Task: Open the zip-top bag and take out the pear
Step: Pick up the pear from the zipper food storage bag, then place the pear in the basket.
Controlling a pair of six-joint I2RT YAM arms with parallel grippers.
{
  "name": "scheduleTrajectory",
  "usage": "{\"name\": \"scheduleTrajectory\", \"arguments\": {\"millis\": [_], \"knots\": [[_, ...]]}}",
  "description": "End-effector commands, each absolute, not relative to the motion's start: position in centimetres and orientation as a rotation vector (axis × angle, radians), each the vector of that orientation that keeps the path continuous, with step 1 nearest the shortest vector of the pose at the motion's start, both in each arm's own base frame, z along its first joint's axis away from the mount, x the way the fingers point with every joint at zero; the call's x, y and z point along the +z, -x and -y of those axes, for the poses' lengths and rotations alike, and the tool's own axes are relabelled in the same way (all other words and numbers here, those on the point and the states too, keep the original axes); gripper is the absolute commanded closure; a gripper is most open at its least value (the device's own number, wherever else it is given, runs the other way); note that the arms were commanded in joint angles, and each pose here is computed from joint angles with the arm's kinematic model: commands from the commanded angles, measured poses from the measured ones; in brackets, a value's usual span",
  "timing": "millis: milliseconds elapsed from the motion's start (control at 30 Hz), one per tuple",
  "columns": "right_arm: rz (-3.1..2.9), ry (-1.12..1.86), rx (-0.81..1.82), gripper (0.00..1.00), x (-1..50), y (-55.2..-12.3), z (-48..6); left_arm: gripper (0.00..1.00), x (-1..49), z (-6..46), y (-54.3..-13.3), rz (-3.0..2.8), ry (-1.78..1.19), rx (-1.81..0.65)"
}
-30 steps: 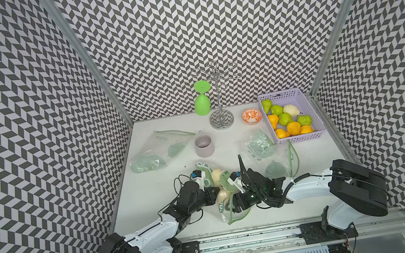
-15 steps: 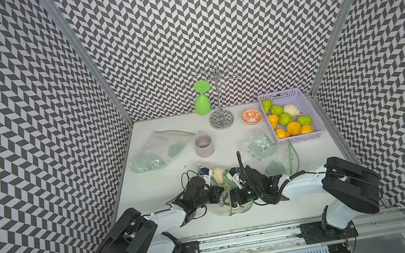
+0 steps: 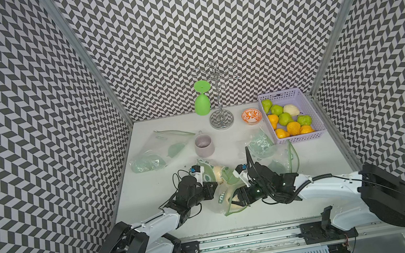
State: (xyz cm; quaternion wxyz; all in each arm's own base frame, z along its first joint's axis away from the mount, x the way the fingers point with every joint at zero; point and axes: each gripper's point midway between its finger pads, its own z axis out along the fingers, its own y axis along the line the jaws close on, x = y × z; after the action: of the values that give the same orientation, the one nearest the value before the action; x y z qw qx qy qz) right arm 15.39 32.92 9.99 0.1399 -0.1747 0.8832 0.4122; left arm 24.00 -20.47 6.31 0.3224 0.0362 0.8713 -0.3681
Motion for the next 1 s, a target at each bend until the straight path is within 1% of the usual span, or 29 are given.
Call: {"name": "scheduleTrajectory", "arguments": {"millis": [0,133,233,300,367,467,533,667,800,833,900,967], "knots": [[-2.567,0.517,1.141,0.46,10.5,-15.3,-30.5,0.87,7.1,20.6,-24.3,-2.272,-0.098,-0.971],[-2.499,0.411,1.132,0.48,13.7,-17.2,-27.5,0.87,7.6,20.8,-24.4,-2.263,-0.107,-0.984],[-2.377,0.266,1.09,0.51,17.9,-19.8,-24.3,0.87,8.2,20.9,-24.3,-2.248,-0.111,-1.002],[-2.247,0.167,1.084,0.52,21.6,-22.1,-21.7,0.86,8.8,21.1,-24.3,-2.23,-0.113,-1.021],[-2.178,0.089,1.084,0.56,24.3,-24.3,-19.0,0.86,9.5,21.3,-24.4,-2.212,-0.121,-1.04],[-2.13,0.052,1.135,0.59,26.4,-26.8,-16.8,0.86,10.2,21.7,-24.7,-2.198,-0.136,-1.052],[-2.13,0.071,1.141,0.57,26.8,-28.3,-16.3,0.86,10.3,21.9,-24.8,-2.202,-0.151,-1.053],[-2.118,-0.166,0.934,0.58,26.3,-34.4,-10.1,0.86,11.6,22.6,-24.7,-2.169,-0.173,-1.104],[-2.115,-0.404,0.707,0.55,23.4,-41.0,-4.3,0.83,15.0,23.1,-24.7,-2.082,-0.209,-1.158],[-2.112,-0.45,0.653,0.55,22.7,-42.2,-3.1,0.8,15.8,23.1,-24.7,-2.064,-0.22,-1.163],[-2.126,-0.508,0.564,0.55,21.0,-45.0,-1.3,0.69,17.7,23.4,-24.5,-2.023,-0.247,-1.183],[-2.159,-0.525,0.491,0.56,19.6,-47.3,-0.3,0.6,19.2,23.6,-24.1,-1.988,-0.271,-1.217]]}}
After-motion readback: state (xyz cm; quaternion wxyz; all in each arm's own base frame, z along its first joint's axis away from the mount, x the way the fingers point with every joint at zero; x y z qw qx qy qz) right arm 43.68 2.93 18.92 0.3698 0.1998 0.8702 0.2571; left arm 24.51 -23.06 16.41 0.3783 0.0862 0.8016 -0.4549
